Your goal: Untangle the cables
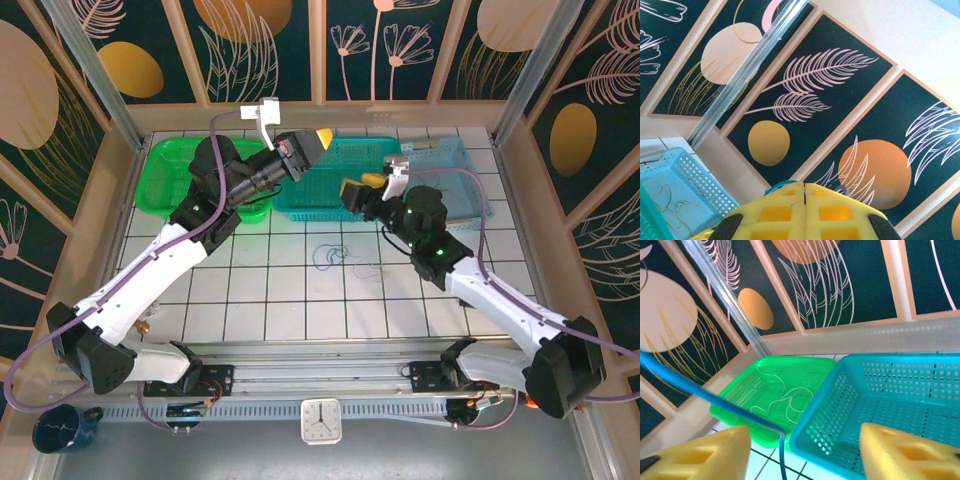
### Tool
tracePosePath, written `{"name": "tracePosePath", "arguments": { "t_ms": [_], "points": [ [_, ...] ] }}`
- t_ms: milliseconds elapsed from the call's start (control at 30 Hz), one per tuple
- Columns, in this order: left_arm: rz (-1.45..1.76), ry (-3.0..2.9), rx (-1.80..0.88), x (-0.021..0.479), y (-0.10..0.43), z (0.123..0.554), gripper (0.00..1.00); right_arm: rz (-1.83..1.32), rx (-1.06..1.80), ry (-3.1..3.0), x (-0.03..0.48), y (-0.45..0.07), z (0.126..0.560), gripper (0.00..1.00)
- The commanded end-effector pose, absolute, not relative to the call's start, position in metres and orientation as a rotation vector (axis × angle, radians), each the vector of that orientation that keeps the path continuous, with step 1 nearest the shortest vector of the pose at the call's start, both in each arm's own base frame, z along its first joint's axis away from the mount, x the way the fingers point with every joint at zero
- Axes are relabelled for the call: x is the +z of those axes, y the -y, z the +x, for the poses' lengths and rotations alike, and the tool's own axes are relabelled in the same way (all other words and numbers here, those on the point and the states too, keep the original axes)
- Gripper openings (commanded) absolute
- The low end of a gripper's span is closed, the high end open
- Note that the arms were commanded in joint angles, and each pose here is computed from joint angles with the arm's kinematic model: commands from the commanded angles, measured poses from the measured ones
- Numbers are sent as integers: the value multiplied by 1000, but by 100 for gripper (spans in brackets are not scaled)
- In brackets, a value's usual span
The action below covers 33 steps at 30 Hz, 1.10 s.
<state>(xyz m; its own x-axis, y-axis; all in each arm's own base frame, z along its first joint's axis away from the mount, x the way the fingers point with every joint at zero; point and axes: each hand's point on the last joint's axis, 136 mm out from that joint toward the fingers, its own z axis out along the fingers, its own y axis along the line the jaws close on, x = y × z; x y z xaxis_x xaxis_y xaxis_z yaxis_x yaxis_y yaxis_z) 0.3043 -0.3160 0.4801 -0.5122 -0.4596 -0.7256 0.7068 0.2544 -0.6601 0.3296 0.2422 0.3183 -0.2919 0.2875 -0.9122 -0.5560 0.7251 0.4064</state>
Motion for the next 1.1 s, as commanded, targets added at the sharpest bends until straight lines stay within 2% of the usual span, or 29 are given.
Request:
{"name": "tracePosePath", "arguments": {
  "t_ms": [0,133,233,667,767,867,1067],
  "points": [
    [255,-1434,-1522,509,312,297,0,-187,854,-1578,333,-238,337,46],
    [261,-1392,-1562,525,313,294,0,-161,877,-1587,314,-238,341,27],
    [267,-1365,-1581,537,314,293,0,-147,886,-1605,299,-238,343,20],
    [285,-1302,-1569,567,313,293,0,-59,866,-1713,234,-229,350,25],
    [285,-1301,-1553,569,313,295,0,-47,860,-1731,226,-226,351,20],
    [281,-1306,-1520,569,312,299,0,-46,860,-1752,218,-227,351,6],
    [278,-1334,-1457,564,315,310,0,-17,848,-1769,212,-216,353,4]
  ]
}}
